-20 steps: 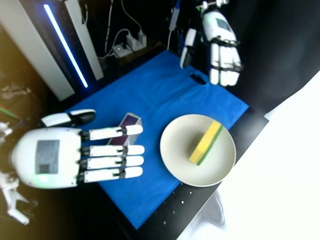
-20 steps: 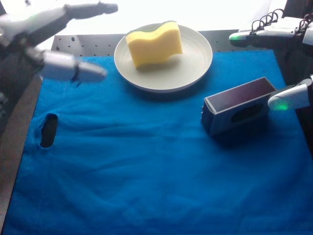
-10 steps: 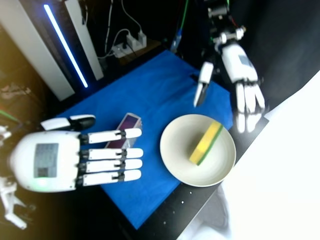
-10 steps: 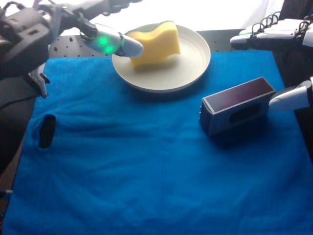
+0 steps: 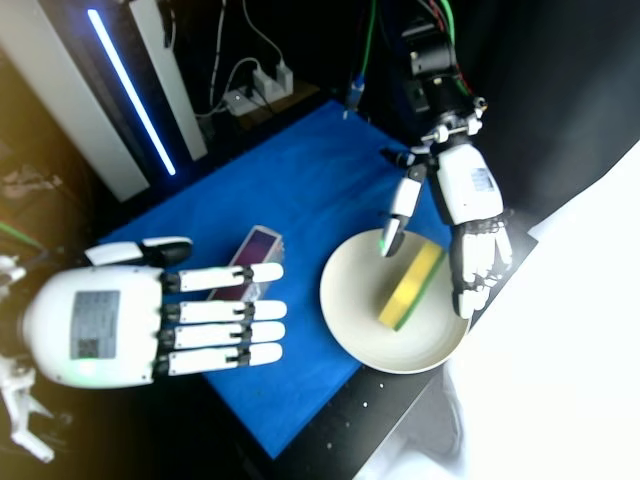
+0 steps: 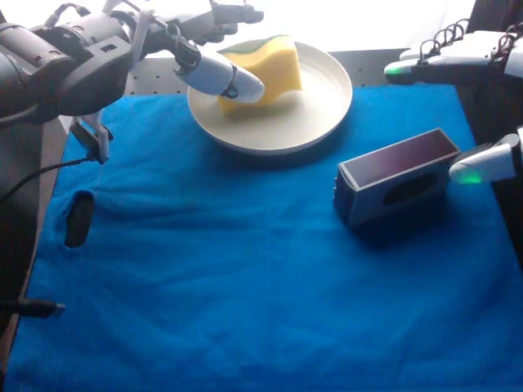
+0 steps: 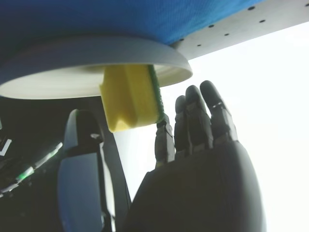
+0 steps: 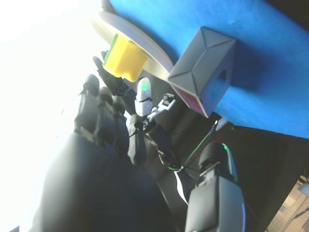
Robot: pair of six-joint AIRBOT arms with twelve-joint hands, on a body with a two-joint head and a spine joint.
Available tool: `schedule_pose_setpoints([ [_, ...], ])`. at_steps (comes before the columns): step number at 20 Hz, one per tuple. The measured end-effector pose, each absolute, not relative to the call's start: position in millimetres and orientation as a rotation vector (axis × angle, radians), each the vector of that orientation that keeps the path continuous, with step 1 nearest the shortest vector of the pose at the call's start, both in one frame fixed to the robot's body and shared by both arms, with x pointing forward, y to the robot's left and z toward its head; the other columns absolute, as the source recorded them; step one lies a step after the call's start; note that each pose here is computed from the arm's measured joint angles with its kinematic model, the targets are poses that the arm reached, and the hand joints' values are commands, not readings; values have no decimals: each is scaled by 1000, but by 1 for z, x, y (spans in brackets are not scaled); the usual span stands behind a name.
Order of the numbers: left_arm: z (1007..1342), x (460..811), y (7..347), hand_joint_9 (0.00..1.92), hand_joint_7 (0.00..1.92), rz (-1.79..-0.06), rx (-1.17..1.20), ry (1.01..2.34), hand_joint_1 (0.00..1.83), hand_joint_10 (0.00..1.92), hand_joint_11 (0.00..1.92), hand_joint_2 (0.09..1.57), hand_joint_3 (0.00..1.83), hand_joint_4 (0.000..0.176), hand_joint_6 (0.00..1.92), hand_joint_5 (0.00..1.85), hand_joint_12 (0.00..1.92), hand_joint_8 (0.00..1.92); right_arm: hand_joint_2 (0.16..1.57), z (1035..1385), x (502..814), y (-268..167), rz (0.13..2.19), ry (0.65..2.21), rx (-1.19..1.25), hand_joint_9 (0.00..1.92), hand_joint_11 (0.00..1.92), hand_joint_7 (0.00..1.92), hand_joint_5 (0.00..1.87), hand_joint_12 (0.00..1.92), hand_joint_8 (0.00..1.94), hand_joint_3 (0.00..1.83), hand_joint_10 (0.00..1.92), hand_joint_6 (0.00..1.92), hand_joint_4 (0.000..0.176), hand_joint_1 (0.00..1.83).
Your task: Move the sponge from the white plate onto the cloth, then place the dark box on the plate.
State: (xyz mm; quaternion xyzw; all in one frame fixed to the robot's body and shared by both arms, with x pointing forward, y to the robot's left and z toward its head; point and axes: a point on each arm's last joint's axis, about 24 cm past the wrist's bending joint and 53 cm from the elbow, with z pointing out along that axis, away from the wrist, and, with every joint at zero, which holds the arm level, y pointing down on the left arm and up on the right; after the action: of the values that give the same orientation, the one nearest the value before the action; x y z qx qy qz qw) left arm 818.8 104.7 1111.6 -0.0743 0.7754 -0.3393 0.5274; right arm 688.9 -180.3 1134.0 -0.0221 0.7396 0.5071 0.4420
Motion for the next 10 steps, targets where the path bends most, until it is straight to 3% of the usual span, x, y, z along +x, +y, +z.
schedule_pose_setpoints([
  [1, 1112, 819, 104, 896, 934, -811, -172, 1851, 1277, 904, 488, 1066, 3, 0, 633, 901, 1242, 686, 1055, 1134, 689, -180, 1259, 1835, -55, 147, 57, 220, 222, 164, 5, 7, 8, 6, 79, 587],
  [2, 1113, 819, 104, 911, 988, -813, -171, 1848, 1242, 852, 577, 1098, 4, 0, 802, 979, 1272, 998, 1074, 1134, 689, -180, 1259, 1835, -55, 154, 64, 225, 220, 161, 2, 9, 5, 2, 71, 578],
  [3, 1113, 819, 104, 912, 979, -813, -172, 1848, 1229, 789, 543, 1115, 1, 0, 857, 978, 1318, 1095, 1077, 1135, 689, -180, 1262, 1832, -52, 148, 55, 219, 210, 153, 0, 7, 2, 0, 79, 587],
  [5, 1111, 818, 104, 972, 990, -807, -170, 1855, 1234, 689, 587, 1111, 0, 0, 813, 1006, 1253, 1111, 1072, 1134, 689, -180, 1261, 1833, -52, 131, 46, 197, 204, 145, 0, 4, 0, 0, 74, 586],
  [7, 1113, 819, 104, 1021, 1013, -812, -168, 1848, 1241, 617, 605, 1101, 2, 0, 787, 1020, 1223, 1079, 1059, 1135, 689, -180, 1261, 1833, -52, 167, 102, 216, 218, 164, 8, 0, 14, 5, 79, 568],
  [8, 1113, 819, 104, 1044, 1024, -812, -168, 1847, 1244, 585, 648, 1096, 0, 0, 754, 1038, 1184, 1065, 1057, 1135, 689, -180, 1261, 1832, -52, 159, 93, 215, 217, 156, 6, 0, 9, 4, 90, 551],
  [10, 1114, 816, 102, 1084, 1016, -819, -164, 1848, 1238, 525, 668, 1094, 0, 0, 762, 1051, 1213, 1049, 1057, 1134, 689, -180, 1261, 1833, -52, 168, 107, 232, 231, 152, 8, 0, 8, 5, 82, 553],
])
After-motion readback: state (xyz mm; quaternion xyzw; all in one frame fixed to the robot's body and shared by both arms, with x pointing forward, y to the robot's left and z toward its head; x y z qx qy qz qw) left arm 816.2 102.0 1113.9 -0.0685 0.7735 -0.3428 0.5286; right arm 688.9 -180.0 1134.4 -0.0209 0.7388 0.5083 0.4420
